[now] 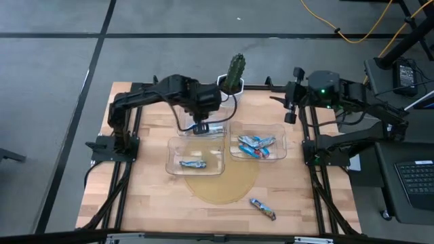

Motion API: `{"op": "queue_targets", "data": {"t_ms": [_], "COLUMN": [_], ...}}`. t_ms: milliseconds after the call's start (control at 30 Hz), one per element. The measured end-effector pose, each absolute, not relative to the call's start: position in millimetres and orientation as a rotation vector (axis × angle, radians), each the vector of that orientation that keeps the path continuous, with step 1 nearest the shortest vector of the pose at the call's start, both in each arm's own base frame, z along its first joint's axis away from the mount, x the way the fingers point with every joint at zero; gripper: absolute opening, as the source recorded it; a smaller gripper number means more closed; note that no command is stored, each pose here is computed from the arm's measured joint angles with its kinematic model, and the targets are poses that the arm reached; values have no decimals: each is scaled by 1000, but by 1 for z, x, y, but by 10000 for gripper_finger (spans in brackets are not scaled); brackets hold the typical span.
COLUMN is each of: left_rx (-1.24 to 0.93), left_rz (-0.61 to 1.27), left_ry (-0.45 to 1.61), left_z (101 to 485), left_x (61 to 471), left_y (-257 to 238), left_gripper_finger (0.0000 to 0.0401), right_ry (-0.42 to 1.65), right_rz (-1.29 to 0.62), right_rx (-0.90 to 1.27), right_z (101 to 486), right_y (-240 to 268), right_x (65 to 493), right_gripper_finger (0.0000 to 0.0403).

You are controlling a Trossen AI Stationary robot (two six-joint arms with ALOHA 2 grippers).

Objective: Pick and place Granola Bars by type
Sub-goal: Put the yellow granola bar into the top bin, then put the blue granola bar into the bottom bin

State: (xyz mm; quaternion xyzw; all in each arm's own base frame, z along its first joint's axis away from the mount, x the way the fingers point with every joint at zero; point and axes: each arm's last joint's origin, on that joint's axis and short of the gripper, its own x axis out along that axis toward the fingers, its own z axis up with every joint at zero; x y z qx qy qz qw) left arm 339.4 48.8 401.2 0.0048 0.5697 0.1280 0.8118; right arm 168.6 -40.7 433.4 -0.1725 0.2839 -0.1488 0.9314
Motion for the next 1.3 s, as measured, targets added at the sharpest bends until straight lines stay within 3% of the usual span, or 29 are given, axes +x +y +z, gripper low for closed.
{"op": "queue_targets", "data": {"t_ms": [767,1033,1300], "left_rx": [-82,-150,-194], "left_rz": [247,303,339], "left_ry": [1423,1421,1363], "left_z": [252,246,269], "left_x": [351,351,359], "left_y": [94,91,77], "left_gripper_finger": [31,98,172], "right_ry": [706,740,762], "right_rz": [-299,-236,-223], "right_rx": [-254,-254,-253], "right_z": [422,419,418], "right_y": [-40,-39,-37], "right_x": [161,159,151], "right_gripper_finger": [94,94,94]}}
